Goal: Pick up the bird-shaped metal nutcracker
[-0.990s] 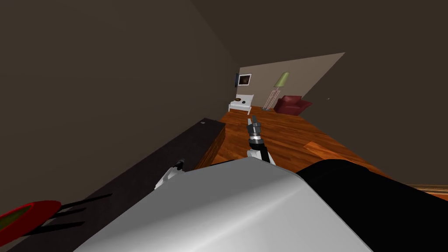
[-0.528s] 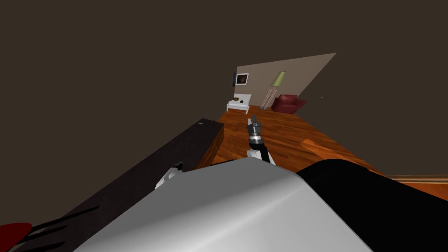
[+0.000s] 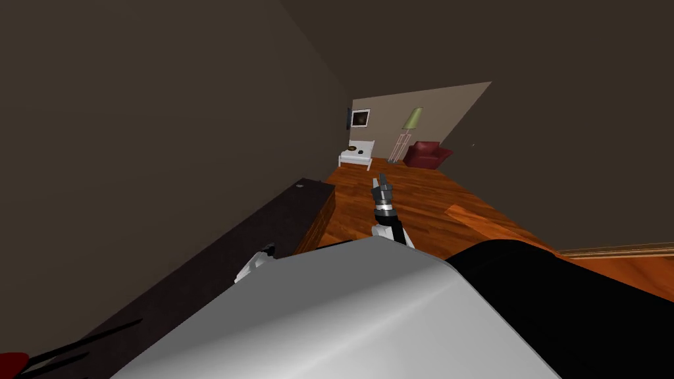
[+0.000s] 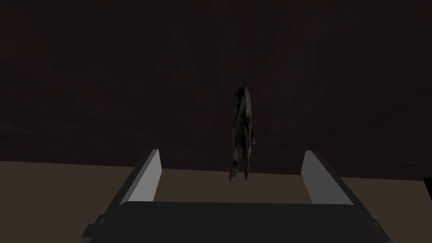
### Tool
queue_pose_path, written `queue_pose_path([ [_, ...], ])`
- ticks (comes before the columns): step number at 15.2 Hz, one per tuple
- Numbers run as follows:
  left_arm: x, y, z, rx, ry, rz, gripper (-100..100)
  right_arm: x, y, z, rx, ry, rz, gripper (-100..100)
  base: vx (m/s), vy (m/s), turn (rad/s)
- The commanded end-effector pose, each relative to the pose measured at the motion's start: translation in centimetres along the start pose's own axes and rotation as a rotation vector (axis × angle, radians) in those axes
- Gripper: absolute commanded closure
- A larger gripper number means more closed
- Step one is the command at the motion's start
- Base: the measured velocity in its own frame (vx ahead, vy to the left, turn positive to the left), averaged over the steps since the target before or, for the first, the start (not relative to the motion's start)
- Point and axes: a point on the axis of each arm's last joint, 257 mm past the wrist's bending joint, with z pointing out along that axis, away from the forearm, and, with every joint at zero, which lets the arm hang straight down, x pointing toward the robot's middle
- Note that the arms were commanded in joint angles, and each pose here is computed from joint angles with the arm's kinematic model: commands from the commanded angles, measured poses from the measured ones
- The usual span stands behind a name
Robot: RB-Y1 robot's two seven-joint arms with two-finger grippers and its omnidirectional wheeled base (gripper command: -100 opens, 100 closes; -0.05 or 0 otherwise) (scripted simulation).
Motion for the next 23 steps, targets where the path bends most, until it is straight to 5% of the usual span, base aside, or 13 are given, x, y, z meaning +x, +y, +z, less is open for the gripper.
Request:
queue_pose_path([
  [1, 0.1, 0.1, 0.2, -0.003, 0.002, -0.007, -100, 0.0, 0.0, 0.0, 0.000, 0.000, 0.000, 0, -0.023, 0.015, -0.061],
  [5, 0.3, 0.3, 0.5, -0.009, 0.005, -0.013, -100, 0.0, 0.0, 0.0, 0.000, 0.000, 0.000, 0, -0.020, 0.017, -0.054],
  [6, 0.3, 0.3, 0.5, -0.009, 0.005, -0.015, 100, 0.0, 0.0, 0.0, 0.000, 0.000, 0.000, 0, 0.000, 0.000, 0.000],
  [23, 0.2, -1.1, -1.7, 0.032, 0.008, 0.035, 100, 0.0, 0.0, 0.0, 0.000, 0.000, 0.000, 0, 0.018, -0.015, 0.056],
])
